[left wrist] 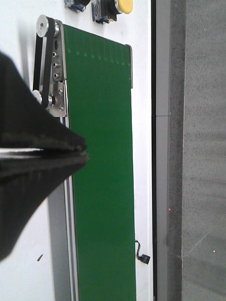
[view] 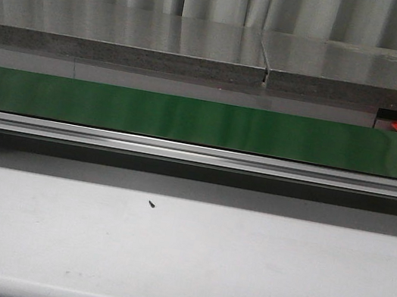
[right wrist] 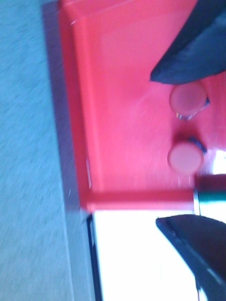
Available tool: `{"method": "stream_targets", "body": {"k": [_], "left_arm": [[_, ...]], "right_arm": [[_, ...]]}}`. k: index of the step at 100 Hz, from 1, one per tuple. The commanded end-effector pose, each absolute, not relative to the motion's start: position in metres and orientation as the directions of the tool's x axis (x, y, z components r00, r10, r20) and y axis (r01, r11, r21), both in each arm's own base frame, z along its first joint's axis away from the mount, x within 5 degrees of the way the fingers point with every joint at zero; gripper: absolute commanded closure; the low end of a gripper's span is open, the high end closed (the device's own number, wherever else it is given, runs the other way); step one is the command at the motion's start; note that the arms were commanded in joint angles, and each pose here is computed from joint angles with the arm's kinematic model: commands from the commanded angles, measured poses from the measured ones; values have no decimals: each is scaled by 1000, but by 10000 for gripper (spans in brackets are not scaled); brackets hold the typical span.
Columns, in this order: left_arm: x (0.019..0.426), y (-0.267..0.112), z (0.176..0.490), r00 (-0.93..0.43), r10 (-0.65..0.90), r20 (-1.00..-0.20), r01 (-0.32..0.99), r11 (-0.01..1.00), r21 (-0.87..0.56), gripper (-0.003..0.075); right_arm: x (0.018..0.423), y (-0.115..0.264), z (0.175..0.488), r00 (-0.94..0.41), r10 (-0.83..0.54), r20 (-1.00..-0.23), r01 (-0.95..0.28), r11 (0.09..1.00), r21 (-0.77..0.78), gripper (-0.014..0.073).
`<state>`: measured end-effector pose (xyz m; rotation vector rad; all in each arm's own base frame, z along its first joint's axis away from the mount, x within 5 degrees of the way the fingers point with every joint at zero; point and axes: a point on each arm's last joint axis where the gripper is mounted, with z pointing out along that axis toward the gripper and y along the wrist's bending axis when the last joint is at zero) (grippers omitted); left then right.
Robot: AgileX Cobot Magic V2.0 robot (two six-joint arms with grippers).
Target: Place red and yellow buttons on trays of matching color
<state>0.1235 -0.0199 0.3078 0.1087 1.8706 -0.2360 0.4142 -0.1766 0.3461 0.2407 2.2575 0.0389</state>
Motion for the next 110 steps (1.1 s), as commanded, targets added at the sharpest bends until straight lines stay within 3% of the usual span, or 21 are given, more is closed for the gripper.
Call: {"method": "stream_targets", "body": {"k": [1, 30, 52, 72, 86, 110], "left_arm": [[125, -18, 321, -236, -79, -968, 170, 978, -121, 739], [125, -18, 321, -236, -79, -968, 170, 978, -121, 739], [125, -18, 321, -236, -79, -968, 170, 978, -121, 739], [125, -18, 321, -236, -79, -968, 170, 978, -121, 739], [125, -18, 321, -236, -79, -968, 170, 978, -121, 739], [125, -18, 321, -236, -79, -968, 170, 978, -121, 739]], "right_arm": [[391, -145, 406, -498, 100, -862, 105, 993, 55, 23], [321, -61, 434, -377, -23, -926, -14, 1000, -19, 50], [252, -17, 405, -376, -61, -925, -98, 995, -26, 85], [189, 1, 370, -392, -76, -917, -145, 989, -20, 96], [153, 5, 346, -389, -76, -918, -145, 989, -20, 244], [119, 8, 327, -355, -80, -931, -145, 989, -30, 625]]}}
